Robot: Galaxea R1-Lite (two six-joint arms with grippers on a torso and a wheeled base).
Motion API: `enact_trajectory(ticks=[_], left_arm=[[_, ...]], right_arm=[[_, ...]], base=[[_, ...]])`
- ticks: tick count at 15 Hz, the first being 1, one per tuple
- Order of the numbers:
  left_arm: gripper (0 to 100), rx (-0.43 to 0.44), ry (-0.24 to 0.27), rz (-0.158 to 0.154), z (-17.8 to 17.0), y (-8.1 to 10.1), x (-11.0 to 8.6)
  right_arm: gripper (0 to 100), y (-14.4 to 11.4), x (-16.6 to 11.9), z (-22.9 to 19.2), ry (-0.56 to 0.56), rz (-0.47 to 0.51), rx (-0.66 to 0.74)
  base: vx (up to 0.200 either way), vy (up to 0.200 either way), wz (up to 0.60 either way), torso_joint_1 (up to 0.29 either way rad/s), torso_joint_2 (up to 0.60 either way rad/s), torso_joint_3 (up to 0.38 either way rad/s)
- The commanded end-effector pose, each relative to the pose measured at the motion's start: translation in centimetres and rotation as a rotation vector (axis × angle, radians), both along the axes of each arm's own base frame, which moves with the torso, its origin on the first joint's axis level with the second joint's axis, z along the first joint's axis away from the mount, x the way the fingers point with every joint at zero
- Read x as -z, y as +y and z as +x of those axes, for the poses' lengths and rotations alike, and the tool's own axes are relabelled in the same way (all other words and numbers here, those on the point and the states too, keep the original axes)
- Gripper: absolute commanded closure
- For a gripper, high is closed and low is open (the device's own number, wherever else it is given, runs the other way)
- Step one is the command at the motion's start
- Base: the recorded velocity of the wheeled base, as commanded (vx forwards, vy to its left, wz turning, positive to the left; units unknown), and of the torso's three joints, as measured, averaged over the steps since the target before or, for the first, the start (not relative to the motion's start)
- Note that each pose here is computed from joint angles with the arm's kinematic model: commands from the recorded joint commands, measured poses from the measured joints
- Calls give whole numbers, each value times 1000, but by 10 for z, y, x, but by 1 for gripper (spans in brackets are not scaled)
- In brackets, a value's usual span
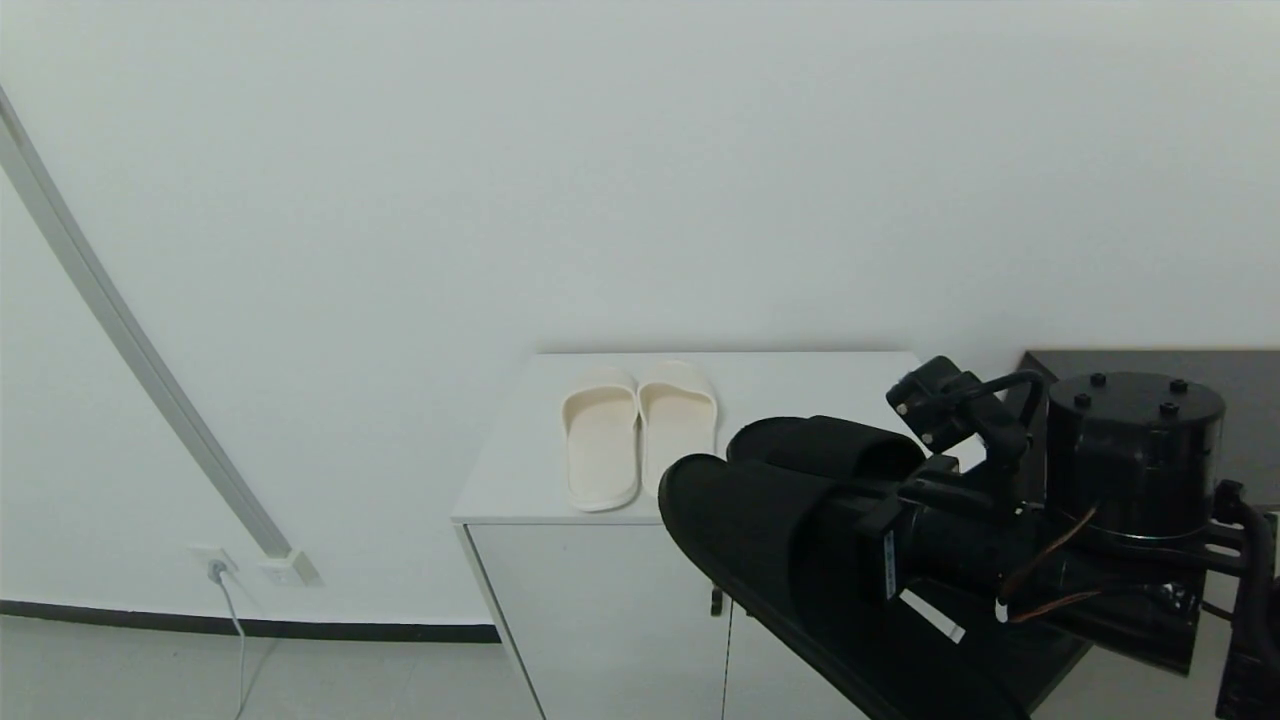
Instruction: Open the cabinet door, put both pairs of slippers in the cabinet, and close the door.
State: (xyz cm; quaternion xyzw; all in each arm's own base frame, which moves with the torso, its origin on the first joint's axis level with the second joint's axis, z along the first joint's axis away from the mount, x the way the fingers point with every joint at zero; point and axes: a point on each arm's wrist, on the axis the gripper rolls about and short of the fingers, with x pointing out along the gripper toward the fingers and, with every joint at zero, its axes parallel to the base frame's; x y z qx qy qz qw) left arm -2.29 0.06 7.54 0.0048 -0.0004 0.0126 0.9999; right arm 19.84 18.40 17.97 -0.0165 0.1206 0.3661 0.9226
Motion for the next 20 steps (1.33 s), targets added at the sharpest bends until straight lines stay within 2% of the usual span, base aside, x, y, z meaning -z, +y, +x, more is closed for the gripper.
enact_trajectory(ticks=[1,5,20], left_arm=[[100,-1,1,0,0,0,0],[100,-1,1,0,0,0,0],[100,-1,1,0,0,0,0]], right_arm=[[100,-1,0,-1,-1,0,0],[100,-1,0,-1,1,-2,3],[100,-3,8,0,17,-25,10]], base=[[-200,0,0,12,2,-2],[-200,0,0,-2,-1,0],[0,0,0,-17,36,20]])
